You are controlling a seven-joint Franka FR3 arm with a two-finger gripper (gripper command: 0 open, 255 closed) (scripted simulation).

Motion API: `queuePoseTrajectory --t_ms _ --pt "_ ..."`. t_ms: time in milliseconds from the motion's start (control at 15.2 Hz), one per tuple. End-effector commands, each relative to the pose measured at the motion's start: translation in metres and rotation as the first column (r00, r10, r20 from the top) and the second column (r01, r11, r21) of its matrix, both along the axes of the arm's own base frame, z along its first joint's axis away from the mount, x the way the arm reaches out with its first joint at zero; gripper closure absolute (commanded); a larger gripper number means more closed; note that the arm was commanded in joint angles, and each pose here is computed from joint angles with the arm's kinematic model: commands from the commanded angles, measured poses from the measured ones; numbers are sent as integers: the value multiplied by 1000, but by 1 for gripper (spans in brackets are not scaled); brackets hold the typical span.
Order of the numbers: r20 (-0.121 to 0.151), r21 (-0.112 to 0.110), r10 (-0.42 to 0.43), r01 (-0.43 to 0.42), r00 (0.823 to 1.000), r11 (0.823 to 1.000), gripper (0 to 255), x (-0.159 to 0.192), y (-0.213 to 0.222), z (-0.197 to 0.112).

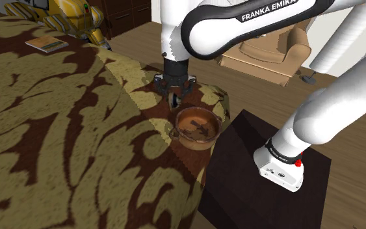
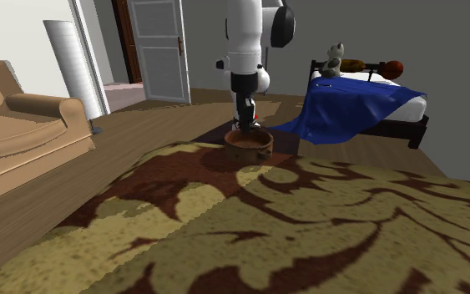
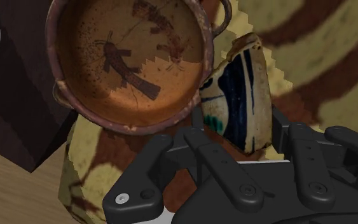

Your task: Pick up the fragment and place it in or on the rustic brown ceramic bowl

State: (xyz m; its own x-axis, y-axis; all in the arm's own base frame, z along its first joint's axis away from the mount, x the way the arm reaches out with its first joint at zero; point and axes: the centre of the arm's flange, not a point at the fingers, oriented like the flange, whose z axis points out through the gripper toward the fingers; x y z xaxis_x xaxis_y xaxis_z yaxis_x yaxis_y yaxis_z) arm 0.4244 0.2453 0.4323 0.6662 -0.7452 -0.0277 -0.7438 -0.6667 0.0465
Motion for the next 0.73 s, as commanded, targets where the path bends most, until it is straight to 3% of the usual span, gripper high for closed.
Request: queuePoseTrajectory --t_ms 0,396,660 --pt "1 2 -1 1 1000 1000 255 -23 -15 0" --pt "1 2 -1 1 1000 1000 255 -90 -51 2" --pt "1 2 -1 1 1000 1000 255 -90 -51 -19"
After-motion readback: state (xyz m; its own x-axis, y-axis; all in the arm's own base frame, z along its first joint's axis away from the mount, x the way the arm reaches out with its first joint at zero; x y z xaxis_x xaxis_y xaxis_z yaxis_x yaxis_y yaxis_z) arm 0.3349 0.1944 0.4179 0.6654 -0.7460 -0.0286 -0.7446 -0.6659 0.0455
